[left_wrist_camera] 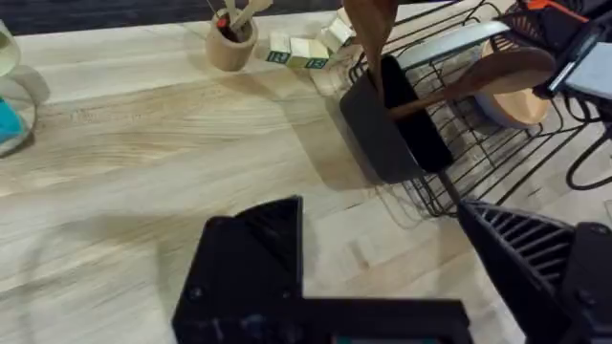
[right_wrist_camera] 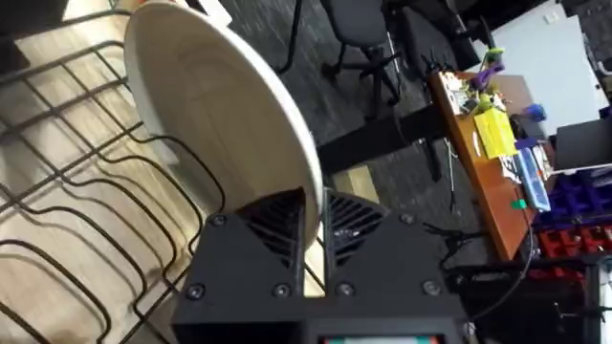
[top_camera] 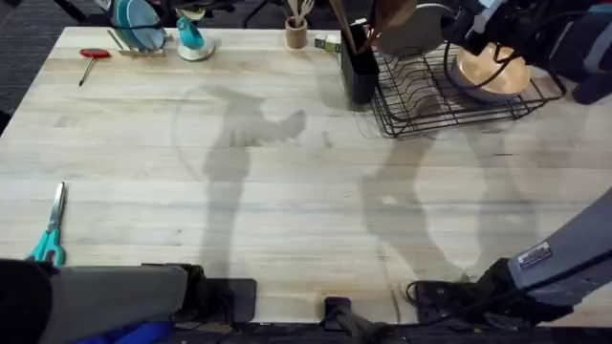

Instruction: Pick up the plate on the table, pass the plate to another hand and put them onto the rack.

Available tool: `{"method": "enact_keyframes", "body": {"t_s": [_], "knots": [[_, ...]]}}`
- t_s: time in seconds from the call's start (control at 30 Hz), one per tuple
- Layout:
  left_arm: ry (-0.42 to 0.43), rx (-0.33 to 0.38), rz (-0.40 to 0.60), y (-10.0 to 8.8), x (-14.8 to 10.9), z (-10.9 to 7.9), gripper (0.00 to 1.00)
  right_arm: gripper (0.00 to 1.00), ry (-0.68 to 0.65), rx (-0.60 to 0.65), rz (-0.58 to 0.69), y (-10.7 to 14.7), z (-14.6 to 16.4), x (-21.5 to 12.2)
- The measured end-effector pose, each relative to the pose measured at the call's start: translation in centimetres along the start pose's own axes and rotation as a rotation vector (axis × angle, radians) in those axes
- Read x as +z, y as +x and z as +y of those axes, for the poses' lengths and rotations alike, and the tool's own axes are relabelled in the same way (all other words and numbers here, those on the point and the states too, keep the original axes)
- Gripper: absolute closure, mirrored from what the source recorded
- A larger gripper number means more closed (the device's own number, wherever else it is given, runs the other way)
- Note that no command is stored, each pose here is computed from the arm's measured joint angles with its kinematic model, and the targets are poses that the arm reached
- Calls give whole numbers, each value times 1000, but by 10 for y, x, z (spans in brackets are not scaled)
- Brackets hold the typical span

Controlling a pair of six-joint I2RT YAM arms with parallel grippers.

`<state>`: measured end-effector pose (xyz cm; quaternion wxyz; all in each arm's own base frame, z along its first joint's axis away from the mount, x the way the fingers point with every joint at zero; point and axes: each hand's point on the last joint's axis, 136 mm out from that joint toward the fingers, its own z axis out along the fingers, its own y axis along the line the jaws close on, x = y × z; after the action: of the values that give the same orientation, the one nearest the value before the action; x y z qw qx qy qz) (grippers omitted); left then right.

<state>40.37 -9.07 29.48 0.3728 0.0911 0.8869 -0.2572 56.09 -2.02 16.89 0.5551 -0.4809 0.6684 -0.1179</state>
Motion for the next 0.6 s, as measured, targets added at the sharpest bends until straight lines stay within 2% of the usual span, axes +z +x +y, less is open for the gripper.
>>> {"method": "enact_keyframes", "body": {"t_s": [0.03, 0.1, 0.2, 0.27, 0.33, 0.6], "knots": [[0, 0, 0, 0, 0, 0, 6, 863, 0, 0, 0, 0, 0, 0], [0, 0, 0, 0, 0, 0, 7, 740, -4, 6, 0, 0, 1, 0], [0, 0, 0, 0, 0, 0, 7, 306, -6, 7, -2, -1, 2, 1], [0, 0, 0, 0, 0, 0, 7, 56, -7, 6, -3, -2, 2, 1], [0, 0, 0, 0, 0, 0, 7, 12, -7, 10, -3, -2, 2, 1], [0, 0, 0, 0, 0, 0, 7, 6, -6, 53, -3, -3, 2, 1]]}}
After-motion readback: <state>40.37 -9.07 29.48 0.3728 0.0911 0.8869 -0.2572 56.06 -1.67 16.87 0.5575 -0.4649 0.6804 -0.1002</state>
